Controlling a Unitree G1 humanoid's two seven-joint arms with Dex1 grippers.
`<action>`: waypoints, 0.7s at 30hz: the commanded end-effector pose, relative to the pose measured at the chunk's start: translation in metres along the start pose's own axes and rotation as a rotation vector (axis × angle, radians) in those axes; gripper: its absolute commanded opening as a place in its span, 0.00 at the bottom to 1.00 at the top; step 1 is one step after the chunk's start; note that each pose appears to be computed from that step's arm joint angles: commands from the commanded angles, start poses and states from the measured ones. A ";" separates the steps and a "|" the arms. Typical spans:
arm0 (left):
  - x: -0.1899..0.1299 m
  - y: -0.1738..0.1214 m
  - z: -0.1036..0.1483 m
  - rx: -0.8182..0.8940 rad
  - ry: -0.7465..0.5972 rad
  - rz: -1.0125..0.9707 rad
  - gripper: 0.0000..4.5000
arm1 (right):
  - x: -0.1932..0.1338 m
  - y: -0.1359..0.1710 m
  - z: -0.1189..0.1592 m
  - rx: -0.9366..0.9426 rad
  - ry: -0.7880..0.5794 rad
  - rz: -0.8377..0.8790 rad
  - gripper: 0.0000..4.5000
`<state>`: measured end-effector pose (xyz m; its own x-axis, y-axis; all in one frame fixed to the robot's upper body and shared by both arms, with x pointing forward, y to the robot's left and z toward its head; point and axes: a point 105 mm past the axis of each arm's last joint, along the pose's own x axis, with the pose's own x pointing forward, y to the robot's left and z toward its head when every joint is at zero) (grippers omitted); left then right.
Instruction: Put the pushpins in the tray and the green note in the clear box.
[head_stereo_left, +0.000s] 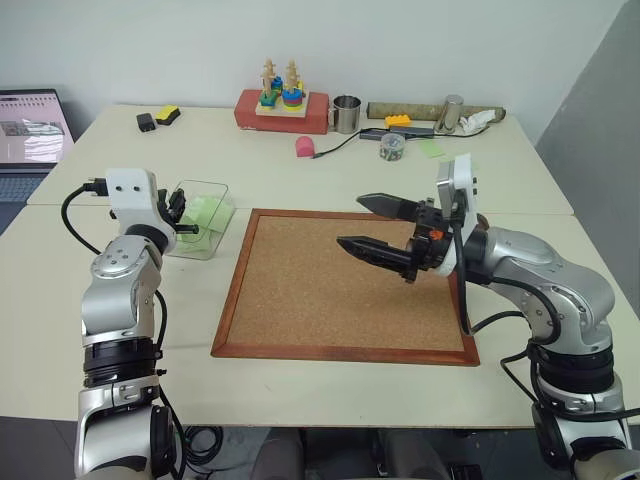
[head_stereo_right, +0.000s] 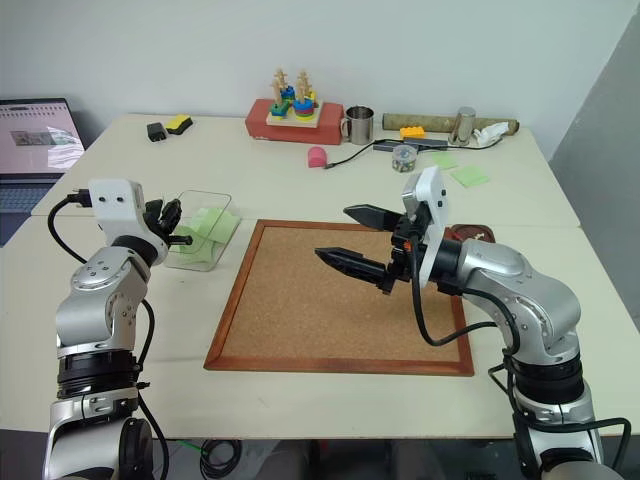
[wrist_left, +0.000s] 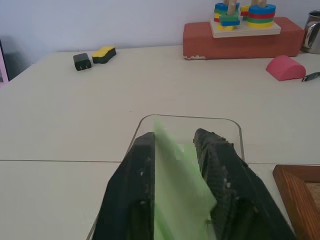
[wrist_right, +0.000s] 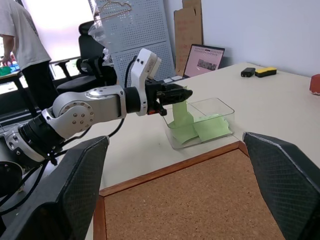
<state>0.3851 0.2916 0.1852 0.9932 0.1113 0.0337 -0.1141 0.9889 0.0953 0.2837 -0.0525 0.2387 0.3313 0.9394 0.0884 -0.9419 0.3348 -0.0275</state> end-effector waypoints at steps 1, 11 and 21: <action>-0.006 0.010 0.025 0.009 -0.078 0.025 0.54 | -0.004 -0.004 0.011 -0.056 -0.024 -0.023 1.00; -0.020 -0.028 0.061 0.141 -0.065 -0.349 0.95 | -0.032 -0.038 0.010 -0.098 0.013 -0.168 1.00; -0.075 -0.059 0.011 0.288 0.198 -0.914 0.95 | -0.080 -0.059 -0.025 -0.097 0.192 -0.244 1.00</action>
